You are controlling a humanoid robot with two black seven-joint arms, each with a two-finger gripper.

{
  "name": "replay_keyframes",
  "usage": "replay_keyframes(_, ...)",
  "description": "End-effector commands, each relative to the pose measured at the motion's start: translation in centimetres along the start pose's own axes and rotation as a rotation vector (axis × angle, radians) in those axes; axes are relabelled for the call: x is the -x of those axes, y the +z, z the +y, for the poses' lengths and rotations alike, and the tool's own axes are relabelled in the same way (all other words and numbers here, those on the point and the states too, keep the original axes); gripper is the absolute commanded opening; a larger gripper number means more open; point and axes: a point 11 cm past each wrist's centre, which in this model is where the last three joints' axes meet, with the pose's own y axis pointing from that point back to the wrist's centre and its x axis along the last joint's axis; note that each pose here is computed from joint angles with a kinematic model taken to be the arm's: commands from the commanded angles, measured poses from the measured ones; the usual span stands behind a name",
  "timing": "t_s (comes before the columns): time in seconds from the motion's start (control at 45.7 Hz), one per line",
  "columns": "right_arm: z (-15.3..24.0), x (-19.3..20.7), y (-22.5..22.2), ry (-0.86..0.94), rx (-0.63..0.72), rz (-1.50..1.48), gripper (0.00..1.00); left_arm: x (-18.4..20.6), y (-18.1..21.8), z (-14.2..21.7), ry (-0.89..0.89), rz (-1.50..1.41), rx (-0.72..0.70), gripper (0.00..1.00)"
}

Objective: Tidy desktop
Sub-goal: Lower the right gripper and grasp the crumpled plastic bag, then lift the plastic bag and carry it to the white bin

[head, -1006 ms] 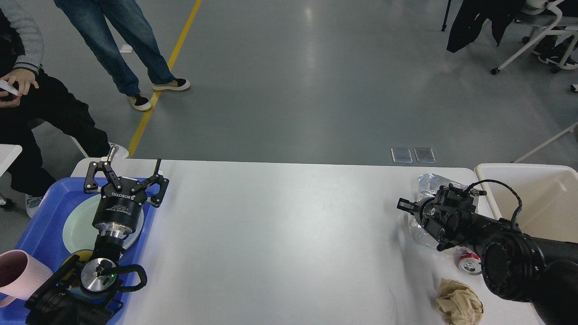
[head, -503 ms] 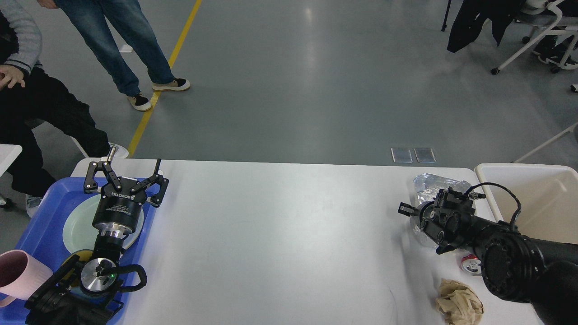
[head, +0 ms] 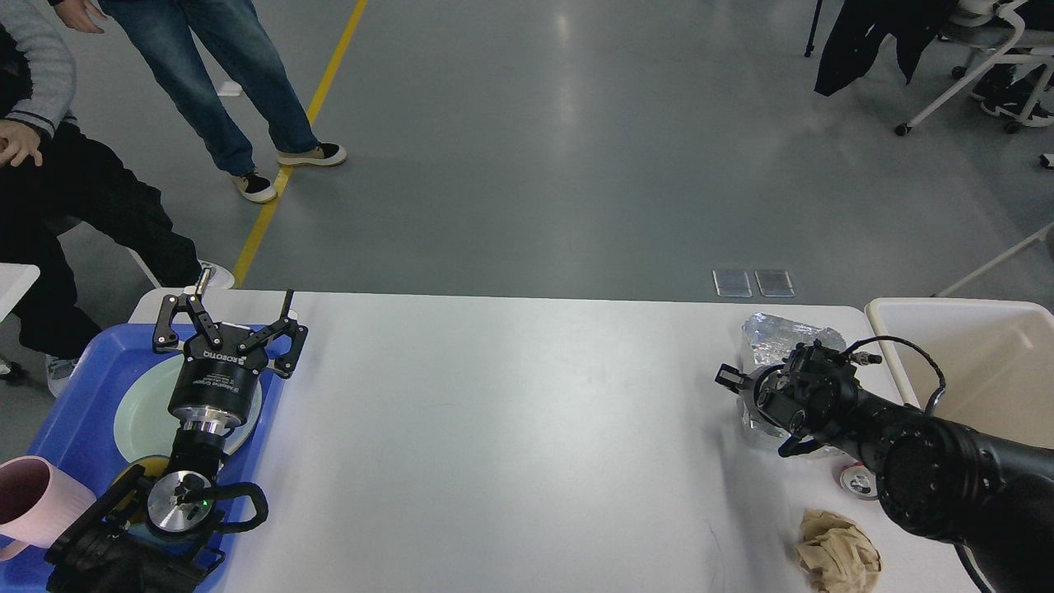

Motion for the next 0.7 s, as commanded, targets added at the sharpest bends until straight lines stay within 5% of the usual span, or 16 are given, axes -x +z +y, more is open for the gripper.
replay_keyframes(0.0,1.1,-1.0,-1.7,-0.021,-0.013,0.009,0.00,0.0,0.0,0.0,0.000,0.000,0.000,0.96)
replay_keyframes(0.394,6.9,-5.6,-4.0,-0.081,0.052,0.089,0.00,0.0,0.0,0.0,0.000,0.000,0.000,0.96)
replay_keyframes(0.678,16.7,-10.3,-6.0,-0.152,0.074,0.225,0.00,0.0,0.0,0.0,0.000,0.000,0.000,0.96)
